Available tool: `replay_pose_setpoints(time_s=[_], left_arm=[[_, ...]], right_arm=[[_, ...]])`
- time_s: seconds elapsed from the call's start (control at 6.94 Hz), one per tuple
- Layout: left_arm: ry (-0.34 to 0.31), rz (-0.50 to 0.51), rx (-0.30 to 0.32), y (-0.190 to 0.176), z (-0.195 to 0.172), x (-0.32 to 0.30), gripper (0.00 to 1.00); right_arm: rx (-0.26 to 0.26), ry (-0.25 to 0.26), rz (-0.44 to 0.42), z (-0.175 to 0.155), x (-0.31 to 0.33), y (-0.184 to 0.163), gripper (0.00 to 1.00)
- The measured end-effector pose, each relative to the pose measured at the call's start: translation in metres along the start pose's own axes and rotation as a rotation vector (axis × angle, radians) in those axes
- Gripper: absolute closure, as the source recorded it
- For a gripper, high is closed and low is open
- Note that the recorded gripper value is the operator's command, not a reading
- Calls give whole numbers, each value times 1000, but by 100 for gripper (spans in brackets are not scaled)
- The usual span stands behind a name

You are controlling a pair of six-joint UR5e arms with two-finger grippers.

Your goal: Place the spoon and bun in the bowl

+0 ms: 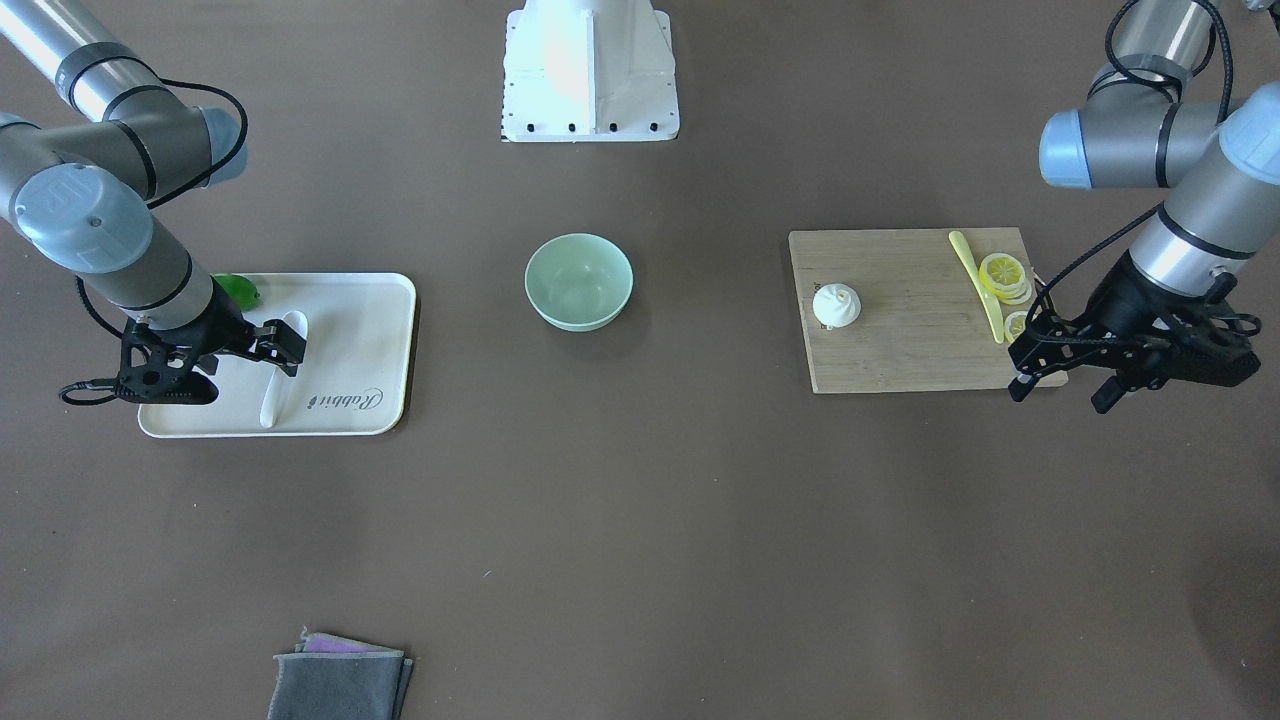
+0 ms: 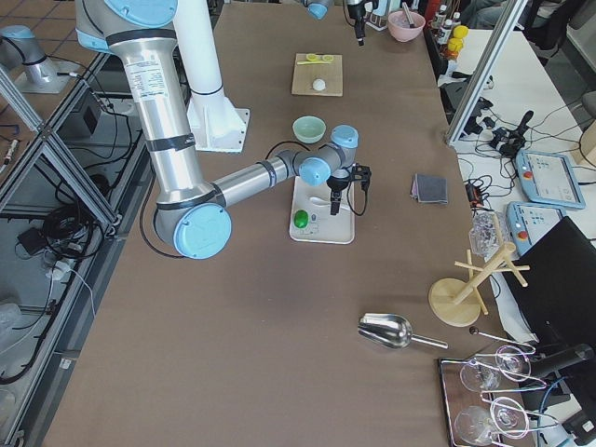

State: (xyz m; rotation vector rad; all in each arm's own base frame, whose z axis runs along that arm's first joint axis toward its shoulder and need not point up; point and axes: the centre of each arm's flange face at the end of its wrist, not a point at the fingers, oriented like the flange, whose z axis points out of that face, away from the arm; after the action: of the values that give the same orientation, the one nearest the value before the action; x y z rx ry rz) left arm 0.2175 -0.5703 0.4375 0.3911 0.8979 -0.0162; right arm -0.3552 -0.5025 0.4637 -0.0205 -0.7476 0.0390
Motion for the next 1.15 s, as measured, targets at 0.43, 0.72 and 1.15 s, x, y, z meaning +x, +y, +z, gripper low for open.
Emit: replay_pose_setpoints(time_s=[0.43,0.72,1.15], left_arm=[[3,3,3,0,-2,2,2],[4,4,4,0,-2,2,2],[6,5,5,0,-3,3,2]], right_arm=[[-13,11,-8,10,-4,6,55],[-16,16,-5,13,-2,6,59],[-21,22,-2,17,-1,5,100]])
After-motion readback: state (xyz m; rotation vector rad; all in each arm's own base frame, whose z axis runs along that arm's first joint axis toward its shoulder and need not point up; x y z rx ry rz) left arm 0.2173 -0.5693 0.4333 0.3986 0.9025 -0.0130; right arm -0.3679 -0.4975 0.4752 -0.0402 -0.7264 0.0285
